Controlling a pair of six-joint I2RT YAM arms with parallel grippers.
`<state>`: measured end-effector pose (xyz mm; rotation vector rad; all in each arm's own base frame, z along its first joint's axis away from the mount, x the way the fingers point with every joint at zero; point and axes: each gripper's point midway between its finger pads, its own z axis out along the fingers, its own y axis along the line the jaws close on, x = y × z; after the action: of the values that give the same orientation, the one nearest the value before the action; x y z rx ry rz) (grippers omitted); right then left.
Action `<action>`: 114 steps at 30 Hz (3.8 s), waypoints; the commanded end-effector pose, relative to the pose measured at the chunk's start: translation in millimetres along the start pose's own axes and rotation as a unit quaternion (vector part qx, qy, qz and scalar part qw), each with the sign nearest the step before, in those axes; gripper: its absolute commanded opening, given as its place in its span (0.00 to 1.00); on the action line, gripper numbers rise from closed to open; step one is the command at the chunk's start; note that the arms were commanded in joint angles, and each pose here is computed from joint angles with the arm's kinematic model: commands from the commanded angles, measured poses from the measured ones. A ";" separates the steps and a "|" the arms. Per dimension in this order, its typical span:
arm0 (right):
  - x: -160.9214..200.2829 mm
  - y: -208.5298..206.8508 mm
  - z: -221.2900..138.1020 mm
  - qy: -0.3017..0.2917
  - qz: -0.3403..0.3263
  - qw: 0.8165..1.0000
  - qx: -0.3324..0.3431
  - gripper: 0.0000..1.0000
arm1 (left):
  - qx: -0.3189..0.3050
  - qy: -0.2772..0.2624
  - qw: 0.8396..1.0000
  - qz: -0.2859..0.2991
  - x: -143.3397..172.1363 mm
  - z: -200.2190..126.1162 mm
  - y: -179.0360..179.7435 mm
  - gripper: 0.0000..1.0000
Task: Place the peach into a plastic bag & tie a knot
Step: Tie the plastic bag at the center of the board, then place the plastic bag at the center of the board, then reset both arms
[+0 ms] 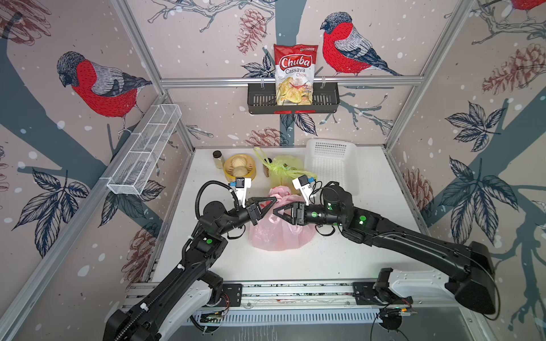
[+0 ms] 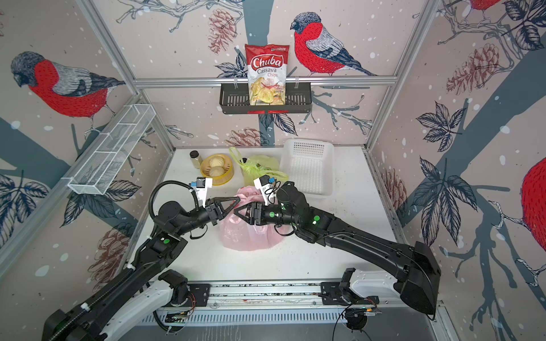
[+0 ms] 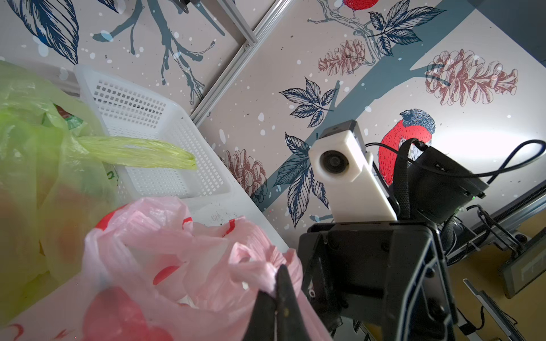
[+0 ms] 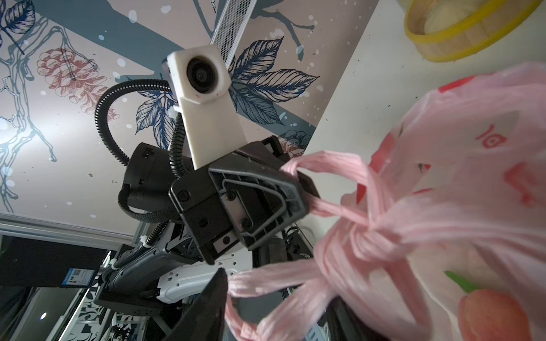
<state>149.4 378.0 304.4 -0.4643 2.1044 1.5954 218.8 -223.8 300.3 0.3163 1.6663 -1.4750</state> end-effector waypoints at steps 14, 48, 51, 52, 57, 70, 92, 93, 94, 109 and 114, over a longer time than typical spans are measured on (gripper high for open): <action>5.4 4.5 11.0 -0.001 0.018 1.000 -0.019 0.59 | 0.036 -0.012 0.999 0.020 -7.9 -2.8 -19.9 0.00; 40.4 -133.3 -56.0 -0.009 -0.017 0.980 0.199 0.96 | -0.426 -0.048 0.892 0.143 -101.8 -32.3 141.5 0.97; 9.3 -160.0 -81.7 -0.069 -0.022 0.965 0.253 1.00 | -0.457 -0.060 0.877 0.134 -94.3 -49.9 149.6 1.00; -4.0 -169.9 -94.3 -0.100 -0.023 0.954 0.281 1.00 | -0.470 -0.073 0.868 0.141 -95.7 -58.4 149.8 0.99; -66.0 -196.5 -169.2 -0.271 -0.044 0.879 0.391 1.00 | -0.533 -0.178 0.802 0.204 -120.0 -107.3 138.9 0.99; -112.1 -267.3 -333.2 -0.469 -0.097 0.643 0.598 0.99 | -0.630 -0.181 0.714 0.246 -93.9 -171.1 207.7 0.96; -91.6 -355.8 -341.3 -0.410 -0.141 0.636 0.638 0.99 | -0.542 -0.141 0.763 0.324 -42.0 -151.4 270.0 0.96; -90.3 -355.6 -345.0 -0.418 -0.143 0.633 0.635 0.99 | -0.546 -0.144 0.761 0.319 -44.0 -151.9 274.7 0.96; -84.8 -356.4 -352.0 -0.436 -0.139 0.625 0.632 0.99 | -0.550 -0.126 0.765 0.310 -44.4 -148.6 283.4 0.96; -86.3 -368.1 -330.4 -0.404 -0.170 0.642 0.629 1.00 | -0.554 -0.114 0.775 0.282 -47.9 -153.4 293.9 0.96; -86.5 -368.7 -329.6 -0.402 -0.168 0.644 0.629 1.00 | -0.554 -0.113 0.775 0.281 -47.5 -153.3 294.2 0.96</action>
<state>362.5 -38.8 119.8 0.3172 1.6936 -0.1639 380.7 8.5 114.8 -0.0411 1.7651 0.0453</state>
